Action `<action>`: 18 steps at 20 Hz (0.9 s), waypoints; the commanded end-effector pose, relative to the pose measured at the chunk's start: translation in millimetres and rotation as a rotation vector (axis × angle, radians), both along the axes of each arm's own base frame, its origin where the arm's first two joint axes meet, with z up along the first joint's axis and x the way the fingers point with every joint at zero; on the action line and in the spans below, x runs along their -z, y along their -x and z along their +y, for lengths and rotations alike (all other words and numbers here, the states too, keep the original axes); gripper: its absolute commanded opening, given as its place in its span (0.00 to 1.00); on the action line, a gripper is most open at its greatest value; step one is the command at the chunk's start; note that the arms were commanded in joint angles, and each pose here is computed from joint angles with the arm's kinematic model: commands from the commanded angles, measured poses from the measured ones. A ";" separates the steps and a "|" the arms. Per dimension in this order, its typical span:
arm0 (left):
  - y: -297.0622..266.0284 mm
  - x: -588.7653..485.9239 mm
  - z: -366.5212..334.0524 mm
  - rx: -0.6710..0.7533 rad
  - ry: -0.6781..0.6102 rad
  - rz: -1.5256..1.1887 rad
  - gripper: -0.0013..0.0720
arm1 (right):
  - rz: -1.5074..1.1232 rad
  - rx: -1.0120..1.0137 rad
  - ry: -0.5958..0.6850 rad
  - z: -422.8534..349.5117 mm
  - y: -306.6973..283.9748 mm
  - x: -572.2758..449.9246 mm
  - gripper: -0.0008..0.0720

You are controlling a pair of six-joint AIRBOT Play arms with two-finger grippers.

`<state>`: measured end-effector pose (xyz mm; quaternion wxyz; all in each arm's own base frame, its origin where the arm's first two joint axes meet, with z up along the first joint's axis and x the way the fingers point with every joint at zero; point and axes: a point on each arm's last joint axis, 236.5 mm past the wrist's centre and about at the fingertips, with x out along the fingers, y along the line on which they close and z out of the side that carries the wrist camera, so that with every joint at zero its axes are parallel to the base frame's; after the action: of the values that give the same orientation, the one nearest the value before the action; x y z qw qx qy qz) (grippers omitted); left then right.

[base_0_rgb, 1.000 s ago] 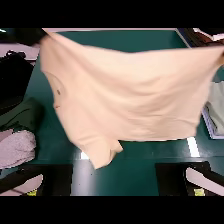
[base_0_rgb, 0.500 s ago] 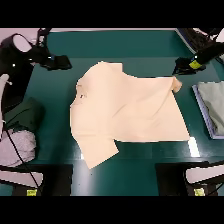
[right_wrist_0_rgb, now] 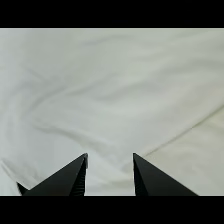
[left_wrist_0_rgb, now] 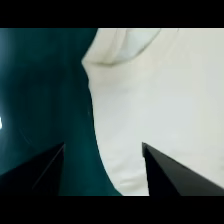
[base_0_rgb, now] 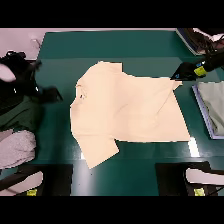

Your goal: Fold the shirts.

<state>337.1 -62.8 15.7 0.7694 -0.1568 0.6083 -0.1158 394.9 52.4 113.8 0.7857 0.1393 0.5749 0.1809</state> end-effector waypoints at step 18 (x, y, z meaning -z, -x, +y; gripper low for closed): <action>74.2 54.3 -106.3 0.005 0.215 0.023 0.05 | 0.184 0.263 0.123 -101.2 103.0 63.1 0.48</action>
<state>249.1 -162.1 -60.9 0.7283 -0.2490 0.6190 -0.1566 336.0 0.7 89.4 0.7863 0.1718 0.5836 0.1072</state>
